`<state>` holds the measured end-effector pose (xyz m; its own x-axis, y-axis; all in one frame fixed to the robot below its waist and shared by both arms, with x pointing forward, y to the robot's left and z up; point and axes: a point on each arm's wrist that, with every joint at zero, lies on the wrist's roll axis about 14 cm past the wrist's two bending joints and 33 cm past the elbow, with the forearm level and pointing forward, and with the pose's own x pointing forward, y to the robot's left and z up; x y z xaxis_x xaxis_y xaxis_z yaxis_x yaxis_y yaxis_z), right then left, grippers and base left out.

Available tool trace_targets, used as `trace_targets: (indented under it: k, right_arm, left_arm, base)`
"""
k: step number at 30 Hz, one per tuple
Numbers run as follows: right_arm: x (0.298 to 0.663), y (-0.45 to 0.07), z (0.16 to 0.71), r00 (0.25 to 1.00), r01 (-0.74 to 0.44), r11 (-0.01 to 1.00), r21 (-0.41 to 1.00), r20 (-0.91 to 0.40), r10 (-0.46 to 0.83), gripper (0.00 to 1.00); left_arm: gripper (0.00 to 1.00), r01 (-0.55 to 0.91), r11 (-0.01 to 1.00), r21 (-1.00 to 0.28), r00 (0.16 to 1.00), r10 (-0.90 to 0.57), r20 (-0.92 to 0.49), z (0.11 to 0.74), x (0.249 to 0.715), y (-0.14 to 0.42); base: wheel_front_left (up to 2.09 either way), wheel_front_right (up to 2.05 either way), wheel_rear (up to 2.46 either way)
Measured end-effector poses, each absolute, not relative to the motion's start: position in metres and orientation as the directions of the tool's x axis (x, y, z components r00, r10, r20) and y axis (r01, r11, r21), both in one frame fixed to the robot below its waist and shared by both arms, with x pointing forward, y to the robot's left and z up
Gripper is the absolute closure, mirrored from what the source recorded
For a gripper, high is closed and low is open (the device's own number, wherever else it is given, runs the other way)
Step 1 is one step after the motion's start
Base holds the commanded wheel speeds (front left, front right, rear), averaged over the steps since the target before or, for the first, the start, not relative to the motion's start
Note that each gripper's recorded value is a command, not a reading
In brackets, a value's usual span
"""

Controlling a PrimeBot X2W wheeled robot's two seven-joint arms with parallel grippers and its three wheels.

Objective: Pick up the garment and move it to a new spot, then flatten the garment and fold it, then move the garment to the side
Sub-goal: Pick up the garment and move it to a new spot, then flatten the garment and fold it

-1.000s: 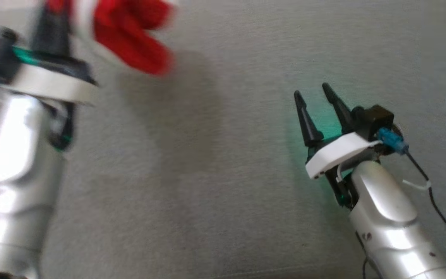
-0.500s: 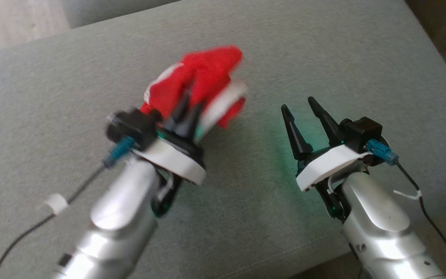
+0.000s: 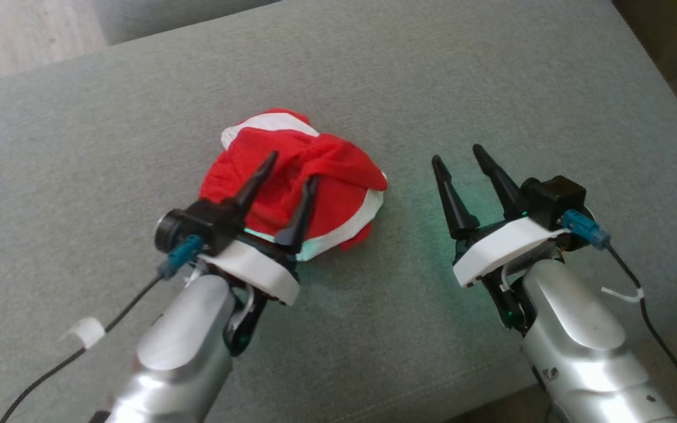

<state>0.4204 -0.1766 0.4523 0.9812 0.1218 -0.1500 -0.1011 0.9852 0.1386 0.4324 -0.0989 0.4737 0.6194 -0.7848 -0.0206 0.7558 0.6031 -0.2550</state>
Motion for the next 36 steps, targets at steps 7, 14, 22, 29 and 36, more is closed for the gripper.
trace_targets:
  k: [7, 14, 22, 29, 36]
  right_arm:
    - [0.429, -0.165, 0.457, 0.98, -0.13, 0.981, 0.146, -0.132, 0.149, 0.0]
    - [0.43, -0.163, 0.456, 0.981, -0.125, 0.982, 0.14, -0.133, 0.144, 0.0]
    - [0.421, -0.165, 0.455, 0.983, -0.108, 0.985, 0.132, -0.136, 0.126, 0.0]
    - [0.409, -0.165, 0.45, 0.982, -0.093, 0.985, 0.147, -0.15, 0.115, 0.0]
    - [0.404, -0.167, 0.446, 0.981, -0.082, 0.985, 0.15, -0.16, 0.106, 0.0]
  left_arm:
    - [0.0, 0.591, 0.764, -0.26, 0.787, -0.616, -0.02, 0.472, 0.458, -0.028]
    - [0.0, 0.34, 0.915, -0.215, 0.935, -0.355, -0.03, 0.47, 0.464, 0.067]
    - [0.0, 0.102, 0.982, -0.162, 0.986, -0.121, -0.11, 0.445, 0.417, 0.153]
    - [0.0, 0.005, 0.987, -0.158, 0.989, -0.028, -0.147, 0.435, 0.383, 0.179]
    - [0.0, -0.027, 0.988, -0.155, 0.989, 0.003, -0.148, 0.434, 0.373, 0.189]
  base:
    - [0.0, 0.0, 0.0]
    - [0.0, 0.0, 0.0]
    - [0.0, 0.0, 0.0]
    - [0.0, 0.0, 0.0]
    - [0.0, 0.0, 0.0]
